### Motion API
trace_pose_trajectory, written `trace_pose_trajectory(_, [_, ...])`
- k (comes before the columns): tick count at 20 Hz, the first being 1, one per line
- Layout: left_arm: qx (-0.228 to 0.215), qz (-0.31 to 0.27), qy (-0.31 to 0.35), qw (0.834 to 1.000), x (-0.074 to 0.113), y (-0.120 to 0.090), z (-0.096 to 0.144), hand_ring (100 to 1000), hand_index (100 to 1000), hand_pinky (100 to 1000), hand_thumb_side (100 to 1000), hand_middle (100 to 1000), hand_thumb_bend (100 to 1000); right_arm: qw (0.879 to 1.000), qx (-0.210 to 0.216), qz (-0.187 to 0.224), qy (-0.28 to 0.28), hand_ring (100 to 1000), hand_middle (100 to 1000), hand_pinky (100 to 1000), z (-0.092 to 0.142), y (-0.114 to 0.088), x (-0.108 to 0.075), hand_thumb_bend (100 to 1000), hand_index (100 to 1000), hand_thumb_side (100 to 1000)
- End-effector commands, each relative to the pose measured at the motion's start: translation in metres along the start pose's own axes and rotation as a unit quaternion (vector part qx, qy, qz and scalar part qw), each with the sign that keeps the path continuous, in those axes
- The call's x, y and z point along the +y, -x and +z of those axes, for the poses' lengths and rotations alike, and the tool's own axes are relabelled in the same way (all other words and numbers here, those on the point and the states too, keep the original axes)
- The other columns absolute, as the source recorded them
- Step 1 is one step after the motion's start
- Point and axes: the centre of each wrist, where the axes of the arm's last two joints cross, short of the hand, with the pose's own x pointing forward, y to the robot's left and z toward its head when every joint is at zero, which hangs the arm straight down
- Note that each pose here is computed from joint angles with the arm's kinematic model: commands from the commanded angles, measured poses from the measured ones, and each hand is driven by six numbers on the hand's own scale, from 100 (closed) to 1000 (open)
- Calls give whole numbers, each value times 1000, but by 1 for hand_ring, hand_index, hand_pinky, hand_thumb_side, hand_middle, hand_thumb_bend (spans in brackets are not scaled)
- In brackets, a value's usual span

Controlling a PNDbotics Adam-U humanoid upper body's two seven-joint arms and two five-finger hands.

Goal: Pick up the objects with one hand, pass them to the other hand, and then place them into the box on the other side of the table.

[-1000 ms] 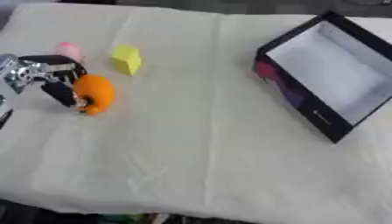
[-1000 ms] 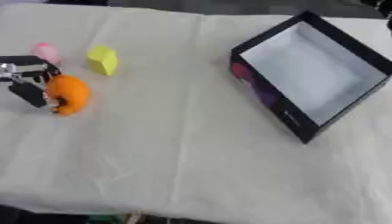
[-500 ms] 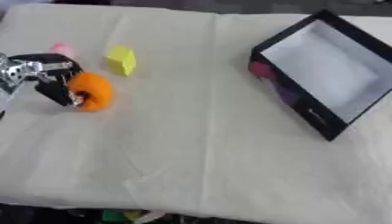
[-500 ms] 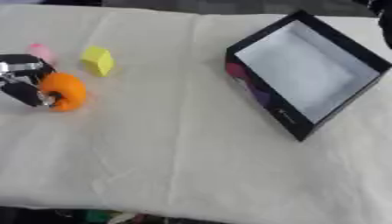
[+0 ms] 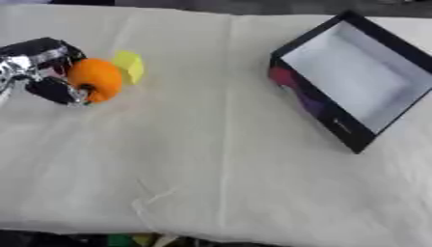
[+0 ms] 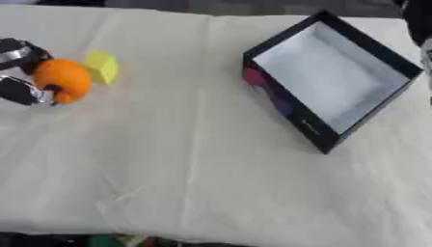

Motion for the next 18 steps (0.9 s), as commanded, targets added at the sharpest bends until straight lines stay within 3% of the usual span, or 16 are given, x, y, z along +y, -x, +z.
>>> trace_pose_trajectory(1, [-16,-3,-55,998,14,-11,8,601,570,717,170,526,168,997,-41,51,-39,773,832,867,-8,-36,9,100,864,523])
trace_pose_trajectory(3, [-24,-4,-68,997,11,-18,6,599,571,716,168,526,169,993,-56,75,-75,775,830,867,-11,-50,24,100,863,485])
trace_pose_trajectory(7, [-40,-2,-89,995,8,-29,2,595,569,711,163,524,171,980,-77,113,-144,777,830,865,-17,-71,55,100,861,506])
trace_pose_trajectory(18, [-84,24,-147,985,-10,-56,-12,584,566,704,156,513,177,942,-92,182,-268,783,825,866,-30,-85,133,114,851,434])
